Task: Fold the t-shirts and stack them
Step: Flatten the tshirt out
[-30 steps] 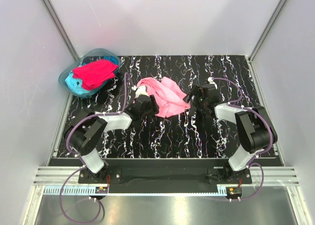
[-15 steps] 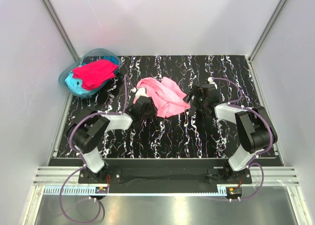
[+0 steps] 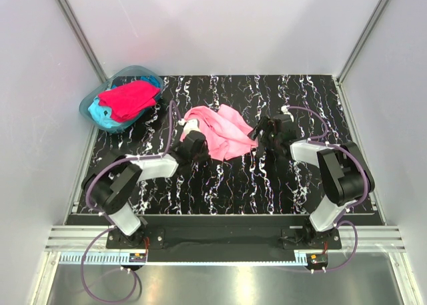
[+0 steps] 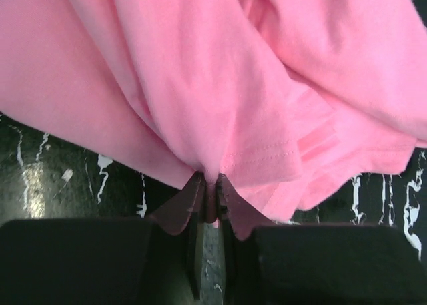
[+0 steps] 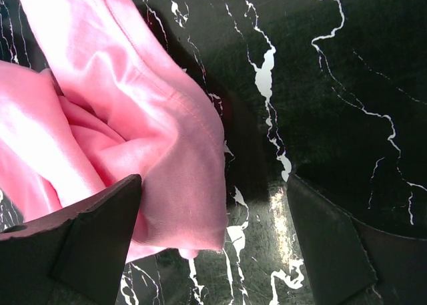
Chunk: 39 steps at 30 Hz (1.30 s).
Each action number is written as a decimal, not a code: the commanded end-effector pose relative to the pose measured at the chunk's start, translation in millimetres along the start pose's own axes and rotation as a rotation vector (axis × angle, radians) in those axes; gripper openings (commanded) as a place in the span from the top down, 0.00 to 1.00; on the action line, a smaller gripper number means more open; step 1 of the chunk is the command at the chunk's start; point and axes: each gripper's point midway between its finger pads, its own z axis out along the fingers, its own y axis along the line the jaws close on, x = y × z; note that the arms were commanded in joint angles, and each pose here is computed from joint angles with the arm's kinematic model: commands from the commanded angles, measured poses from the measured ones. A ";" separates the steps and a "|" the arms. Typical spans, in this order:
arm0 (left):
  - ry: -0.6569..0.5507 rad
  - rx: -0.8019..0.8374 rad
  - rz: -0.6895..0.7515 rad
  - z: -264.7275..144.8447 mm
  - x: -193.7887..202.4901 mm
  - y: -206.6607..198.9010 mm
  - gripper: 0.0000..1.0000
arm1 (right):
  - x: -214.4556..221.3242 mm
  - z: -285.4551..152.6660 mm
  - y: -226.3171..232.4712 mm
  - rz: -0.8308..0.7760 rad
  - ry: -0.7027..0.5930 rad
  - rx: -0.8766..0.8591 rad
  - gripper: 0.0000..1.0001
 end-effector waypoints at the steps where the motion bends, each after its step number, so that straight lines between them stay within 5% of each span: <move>1: -0.105 0.007 0.003 -26.3 -42.2 -19.1 0.86 | -14.3 3.1 25.4 0.006 -0.031 -0.072 0.03; 12: -0.185 -0.028 0.059 -94.1 -76.5 -21.5 0.82 | -14.7 5.4 30.8 0.024 -0.019 -0.091 0.03; 23: -0.165 -0.030 0.066 -112.5 -67.1 -11.8 0.80 | -12.4 3.8 28.5 0.026 -0.018 -0.088 0.03; 32: -0.197 -0.106 0.063 -131.3 -69.6 12.7 1.00 | -12.2 4.1 27.1 0.029 -0.022 -0.084 0.03; 34: -0.199 -0.114 0.072 -132.5 -68.5 16.1 0.93 | -10.7 5.0 27.0 0.034 -0.018 -0.086 0.03; 35: -0.194 -0.123 0.079 -131.2 -65.9 18.9 0.85 | -10.0 5.2 27.0 0.035 -0.015 -0.088 0.03; 36: -0.181 -0.133 0.083 -127.8 -59.7 23.0 0.63 | -9.4 4.8 27.9 0.037 -0.014 -0.091 0.03; 39: -0.159 -0.140 0.071 -115.6 -41.3 31.4 0.47 | -10.3 4.5 27.8 0.036 -0.017 -0.091 0.03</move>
